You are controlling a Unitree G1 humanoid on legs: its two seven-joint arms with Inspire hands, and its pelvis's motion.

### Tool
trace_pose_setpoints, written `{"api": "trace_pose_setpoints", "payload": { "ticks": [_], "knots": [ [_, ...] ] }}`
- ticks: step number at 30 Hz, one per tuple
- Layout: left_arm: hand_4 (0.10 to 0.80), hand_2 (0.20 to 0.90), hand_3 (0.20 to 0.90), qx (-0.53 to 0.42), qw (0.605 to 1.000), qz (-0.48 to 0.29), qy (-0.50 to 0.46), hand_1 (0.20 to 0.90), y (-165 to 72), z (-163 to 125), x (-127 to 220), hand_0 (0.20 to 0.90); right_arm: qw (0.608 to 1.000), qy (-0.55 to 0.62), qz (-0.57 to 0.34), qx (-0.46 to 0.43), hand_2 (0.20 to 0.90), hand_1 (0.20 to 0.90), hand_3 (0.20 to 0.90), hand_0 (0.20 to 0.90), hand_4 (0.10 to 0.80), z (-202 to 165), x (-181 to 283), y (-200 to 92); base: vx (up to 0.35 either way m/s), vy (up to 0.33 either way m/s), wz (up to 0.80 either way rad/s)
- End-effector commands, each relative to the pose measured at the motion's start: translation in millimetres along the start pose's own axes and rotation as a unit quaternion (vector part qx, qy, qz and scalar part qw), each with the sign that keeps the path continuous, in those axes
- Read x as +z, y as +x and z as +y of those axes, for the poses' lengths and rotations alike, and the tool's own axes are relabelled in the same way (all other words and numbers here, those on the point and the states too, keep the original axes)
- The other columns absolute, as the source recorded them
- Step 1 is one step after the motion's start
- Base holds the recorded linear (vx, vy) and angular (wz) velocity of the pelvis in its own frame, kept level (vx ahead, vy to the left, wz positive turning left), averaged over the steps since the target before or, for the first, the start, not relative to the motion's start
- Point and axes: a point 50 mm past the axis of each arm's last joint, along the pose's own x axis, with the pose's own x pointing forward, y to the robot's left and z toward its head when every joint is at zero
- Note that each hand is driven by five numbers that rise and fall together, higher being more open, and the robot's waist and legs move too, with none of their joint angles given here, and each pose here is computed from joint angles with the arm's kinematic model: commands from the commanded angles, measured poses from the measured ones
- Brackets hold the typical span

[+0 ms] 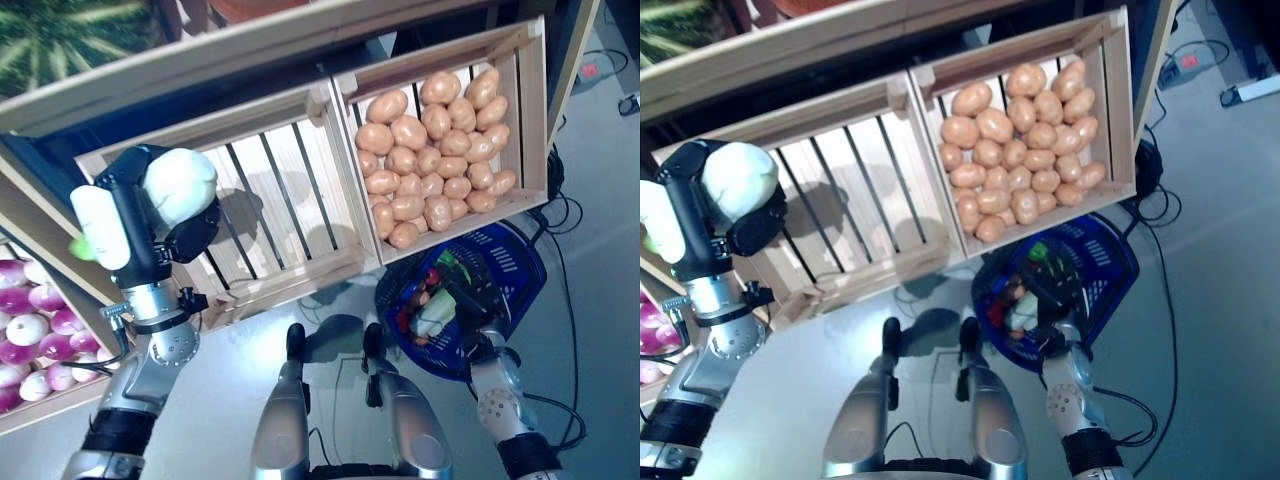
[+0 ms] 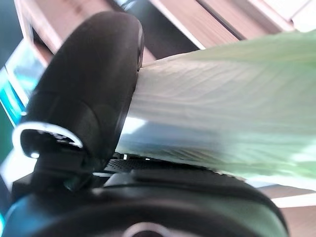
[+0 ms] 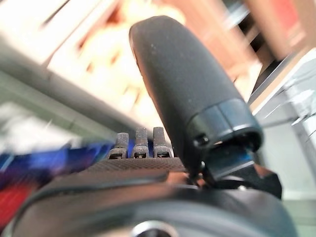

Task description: Put vegetables into the basket

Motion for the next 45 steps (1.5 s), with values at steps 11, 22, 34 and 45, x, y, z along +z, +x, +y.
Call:
{"api": "trace_pose_setpoints", "payload": {
  "ticks": [11, 22, 34, 45],
  "knots": [
    [0.400, 0.300, 0.300, -0.180, 0.867, 0.162, -0.436, 0.300, -30.2, -40.6, 10.3, 0.300, 0.942, -0.007, -0.009, 0.337, 0.900, 0.900, 0.900, 0.900, 0.800, 48.1, 26.0, -31.6, 0.118, 0.007, 0.04],
    [0.400, 0.300, 0.300, -0.282, 0.834, 0.170, -0.442, 0.300, -29.6, -70.3, 19.5, 0.300, 0.894, 0.004, 0.114, 0.434, 0.900, 0.900, 0.900, 0.900, 0.800, 74.1, 2.5, -34.9, 0.071, 0.016, 0.00],
    [0.400, 0.300, 0.300, -0.330, 0.807, 0.161, -0.462, 0.300, -34.8, -78.9, 26.2, 0.300, 0.855, 0.009, 0.221, 0.468, 0.900, 0.900, 0.900, 0.900, 0.800, 68.8, -17.6, -46.2, 0.020, 0.002, 0.00],
    [0.400, 0.300, 0.300, -0.372, 0.779, 0.162, -0.478, 0.300, -42.6, -83.8, 30.9, 0.300, 0.871, -0.038, 0.239, 0.428, 0.900, 0.900, 0.900, 0.900, 0.800, 56.6, -23.2, -46.5, -0.002, 0.007, -0.02]
  ]
}}
